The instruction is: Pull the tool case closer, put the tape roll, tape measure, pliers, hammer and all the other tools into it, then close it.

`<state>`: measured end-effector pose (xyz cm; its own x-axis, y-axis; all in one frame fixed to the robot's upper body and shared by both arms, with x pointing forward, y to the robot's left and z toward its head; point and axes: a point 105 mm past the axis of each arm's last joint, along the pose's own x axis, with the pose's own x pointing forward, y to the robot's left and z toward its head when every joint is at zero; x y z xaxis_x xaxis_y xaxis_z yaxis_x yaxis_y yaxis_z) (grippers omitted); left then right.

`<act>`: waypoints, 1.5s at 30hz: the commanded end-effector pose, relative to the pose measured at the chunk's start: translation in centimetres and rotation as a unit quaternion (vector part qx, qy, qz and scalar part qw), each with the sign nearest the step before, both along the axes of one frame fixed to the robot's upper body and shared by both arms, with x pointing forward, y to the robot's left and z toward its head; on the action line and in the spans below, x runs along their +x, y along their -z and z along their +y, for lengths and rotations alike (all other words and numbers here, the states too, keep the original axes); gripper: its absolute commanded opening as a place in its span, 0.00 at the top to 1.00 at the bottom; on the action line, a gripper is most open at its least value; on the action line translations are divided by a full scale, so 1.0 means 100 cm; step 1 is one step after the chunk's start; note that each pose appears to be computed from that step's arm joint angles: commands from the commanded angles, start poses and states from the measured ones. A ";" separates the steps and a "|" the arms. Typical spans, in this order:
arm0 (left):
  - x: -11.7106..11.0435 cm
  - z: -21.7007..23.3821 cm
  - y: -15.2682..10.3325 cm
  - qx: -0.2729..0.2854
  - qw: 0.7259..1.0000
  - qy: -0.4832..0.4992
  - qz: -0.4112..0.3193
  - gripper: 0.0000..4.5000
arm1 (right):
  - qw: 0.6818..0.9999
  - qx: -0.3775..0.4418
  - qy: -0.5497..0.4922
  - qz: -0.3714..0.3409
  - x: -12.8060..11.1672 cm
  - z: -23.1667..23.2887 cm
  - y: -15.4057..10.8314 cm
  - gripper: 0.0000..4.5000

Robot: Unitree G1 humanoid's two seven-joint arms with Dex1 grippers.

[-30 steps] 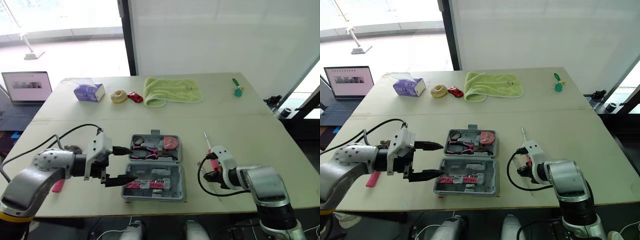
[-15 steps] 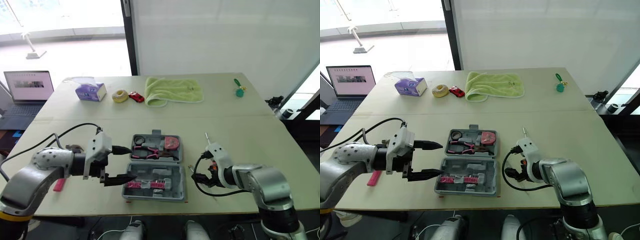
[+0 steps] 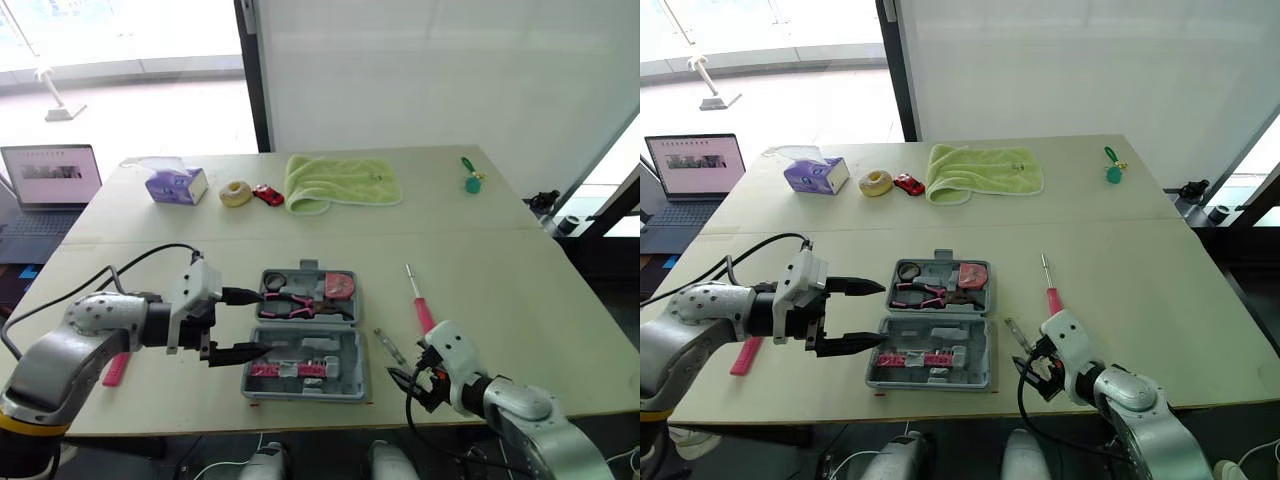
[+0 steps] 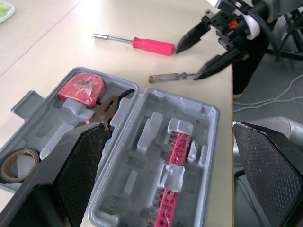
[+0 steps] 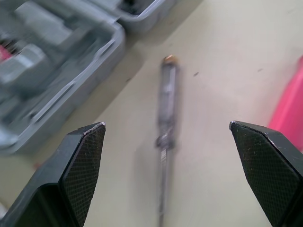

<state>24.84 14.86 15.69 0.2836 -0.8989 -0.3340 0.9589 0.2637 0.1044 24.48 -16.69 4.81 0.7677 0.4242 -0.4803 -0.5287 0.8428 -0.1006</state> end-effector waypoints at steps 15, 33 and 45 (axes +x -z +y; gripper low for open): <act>0.001 0.008 -0.006 0.011 1.000 -0.009 -0.021 0.00 | 0.999 0.028 0.036 0.023 -0.001 0.012 0.026 0.67; 0.018 0.059 0.007 0.027 0.995 -0.093 -0.029 0.00 | 0.966 -0.133 -0.205 -0.078 0.045 0.040 -0.083 1.00; -0.015 0.095 0.033 0.036 0.980 -0.195 -0.018 0.00 | 0.883 -0.230 -0.409 0.016 0.053 0.144 -0.107 1.00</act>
<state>23.35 24.08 11.13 0.5775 -0.7086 -0.4055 0.8003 0.5894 0.1098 29.94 -2.85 15.45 0.2849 0.5981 -0.7491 -0.9505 0.0751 -0.3015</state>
